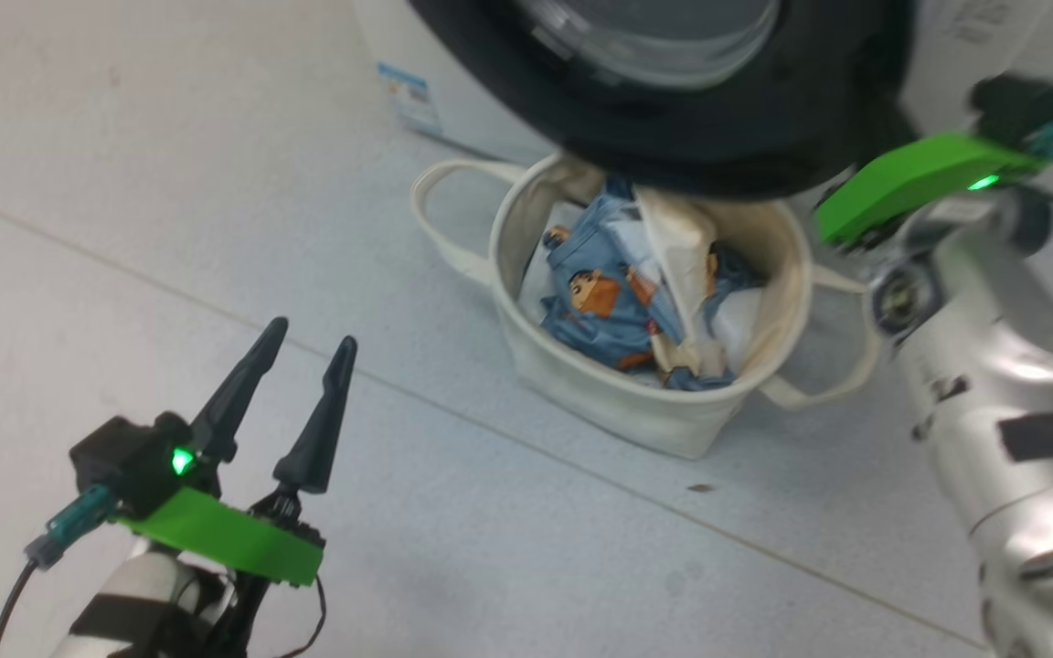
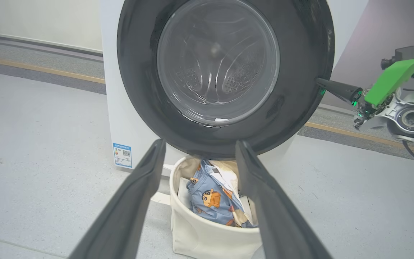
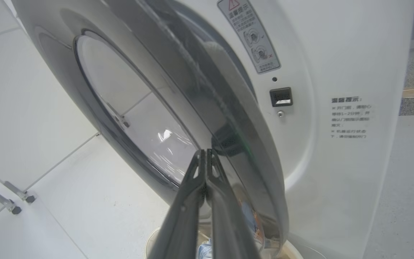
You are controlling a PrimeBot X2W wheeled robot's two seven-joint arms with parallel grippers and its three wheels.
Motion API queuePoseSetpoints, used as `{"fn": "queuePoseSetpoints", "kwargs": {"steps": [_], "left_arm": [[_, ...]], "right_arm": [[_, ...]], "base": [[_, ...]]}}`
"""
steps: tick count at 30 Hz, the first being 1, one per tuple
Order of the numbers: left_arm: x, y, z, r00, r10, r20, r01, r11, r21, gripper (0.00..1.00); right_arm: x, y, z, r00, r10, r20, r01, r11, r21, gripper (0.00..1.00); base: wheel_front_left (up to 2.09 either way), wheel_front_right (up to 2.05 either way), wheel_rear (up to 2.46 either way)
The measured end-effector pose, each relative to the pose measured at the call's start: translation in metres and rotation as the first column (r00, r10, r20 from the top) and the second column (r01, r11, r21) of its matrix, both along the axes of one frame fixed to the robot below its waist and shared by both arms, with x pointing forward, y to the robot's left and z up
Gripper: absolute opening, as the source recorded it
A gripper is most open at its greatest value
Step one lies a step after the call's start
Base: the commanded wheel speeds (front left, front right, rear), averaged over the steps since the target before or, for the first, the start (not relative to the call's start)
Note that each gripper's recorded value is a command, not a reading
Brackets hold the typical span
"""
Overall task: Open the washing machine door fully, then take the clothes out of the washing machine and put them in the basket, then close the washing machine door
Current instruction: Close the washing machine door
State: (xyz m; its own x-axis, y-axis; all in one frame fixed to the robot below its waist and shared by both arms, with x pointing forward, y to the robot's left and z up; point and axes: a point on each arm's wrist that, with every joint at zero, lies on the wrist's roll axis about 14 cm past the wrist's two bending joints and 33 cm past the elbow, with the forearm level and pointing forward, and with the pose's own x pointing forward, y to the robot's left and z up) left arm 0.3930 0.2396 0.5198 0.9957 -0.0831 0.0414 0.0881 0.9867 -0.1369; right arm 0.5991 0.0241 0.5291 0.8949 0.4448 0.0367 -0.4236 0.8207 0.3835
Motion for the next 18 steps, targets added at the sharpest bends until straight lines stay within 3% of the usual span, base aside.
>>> {"fn": "queuePoseSetpoints", "kwargs": {"steps": [8, 18], "left_arm": [[0.006, 0.004, -0.009, 0.999, 0.016, -0.031, -0.015, 1.0, 0.011, 1.0], [0.004, 0.005, -0.009, 0.999, 0.026, -0.033, -0.026, 1.0, 0.006, 1.0]], "right_arm": [[0.048, -0.019, -0.001, 0.996, -0.091, -0.014, 0.092, 0.995, 0.042, 0.0], [0.068, -0.035, 0.016, 0.987, -0.16, -0.002, 0.159, 0.983, 0.09, 0.0]], "base": [[0.0, 0.0, 0.0], [0.0, 0.0, 0.0]]}}
